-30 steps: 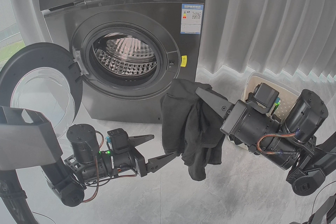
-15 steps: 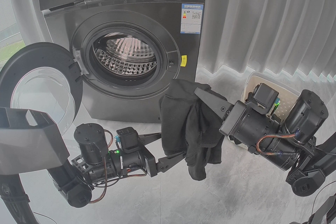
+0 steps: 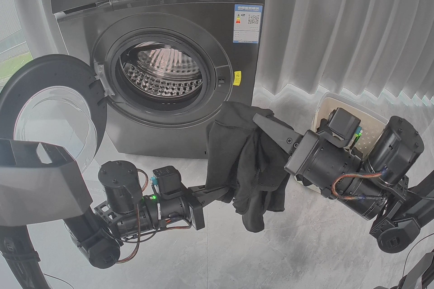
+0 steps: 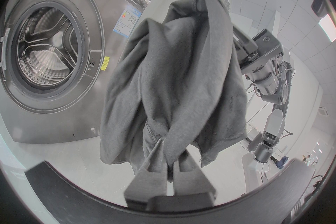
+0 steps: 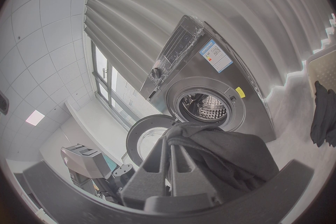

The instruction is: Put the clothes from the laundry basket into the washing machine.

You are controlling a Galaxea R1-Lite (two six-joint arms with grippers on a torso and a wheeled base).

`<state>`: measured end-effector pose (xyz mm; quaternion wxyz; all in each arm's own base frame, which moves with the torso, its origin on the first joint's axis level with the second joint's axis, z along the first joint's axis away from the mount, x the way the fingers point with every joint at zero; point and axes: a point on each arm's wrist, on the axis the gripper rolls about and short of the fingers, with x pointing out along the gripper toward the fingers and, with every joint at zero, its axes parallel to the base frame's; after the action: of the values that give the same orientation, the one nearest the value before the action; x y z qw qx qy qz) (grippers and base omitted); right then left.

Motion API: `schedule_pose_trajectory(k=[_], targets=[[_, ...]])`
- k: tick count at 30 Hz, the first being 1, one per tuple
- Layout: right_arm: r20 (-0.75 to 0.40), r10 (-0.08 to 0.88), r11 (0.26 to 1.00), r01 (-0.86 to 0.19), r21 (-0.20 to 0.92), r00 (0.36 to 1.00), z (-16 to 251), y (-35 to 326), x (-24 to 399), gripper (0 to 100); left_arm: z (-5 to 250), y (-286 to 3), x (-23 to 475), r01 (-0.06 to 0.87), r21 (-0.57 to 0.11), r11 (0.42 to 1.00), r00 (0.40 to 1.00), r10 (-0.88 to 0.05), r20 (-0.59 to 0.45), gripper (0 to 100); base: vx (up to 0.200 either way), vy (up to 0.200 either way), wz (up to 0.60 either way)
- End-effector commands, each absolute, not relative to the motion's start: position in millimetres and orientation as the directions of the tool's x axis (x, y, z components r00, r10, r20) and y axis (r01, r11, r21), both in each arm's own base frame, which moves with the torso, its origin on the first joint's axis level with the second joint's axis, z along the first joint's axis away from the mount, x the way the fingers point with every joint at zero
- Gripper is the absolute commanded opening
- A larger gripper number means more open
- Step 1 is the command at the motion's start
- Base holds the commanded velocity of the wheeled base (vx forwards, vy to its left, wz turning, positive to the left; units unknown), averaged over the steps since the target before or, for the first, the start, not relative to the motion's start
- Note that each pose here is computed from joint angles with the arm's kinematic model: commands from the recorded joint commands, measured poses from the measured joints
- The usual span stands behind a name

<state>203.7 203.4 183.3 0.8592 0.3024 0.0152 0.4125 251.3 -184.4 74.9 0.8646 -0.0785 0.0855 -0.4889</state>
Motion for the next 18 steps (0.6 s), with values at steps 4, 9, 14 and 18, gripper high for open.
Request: schedule_pose_trajectory(k=[4,9,14,18], targets=[[0.177,0.705,0.517,-0.668,0.535,0.687,172,193,206,0,111,-174,236,0.848,-0.183,0.497,0.51,-0.86,0.026,0,0.0,0.0,0.0],[0.159,0.711,0.527,-0.669,0.525,0.685,168,190,206,0,138,-165,213,0.869,-0.154,0.471,0.487,-0.868,0.097,0,0.0,0.0,0.0],[0.137,0.737,0.515,-0.681,0.52,0.662,163,190,203,100,149,-164,202,0.884,-0.145,0.444,0.462,-0.877,0.134,0,0.0,0.0,0.0],[0.101,0.741,0.529,-0.669,0.522,0.664,155,187,199,100,156,-164,199,0.889,-0.136,0.437,0.455,-0.876,0.159,0,0.0,0.0,0.0]])
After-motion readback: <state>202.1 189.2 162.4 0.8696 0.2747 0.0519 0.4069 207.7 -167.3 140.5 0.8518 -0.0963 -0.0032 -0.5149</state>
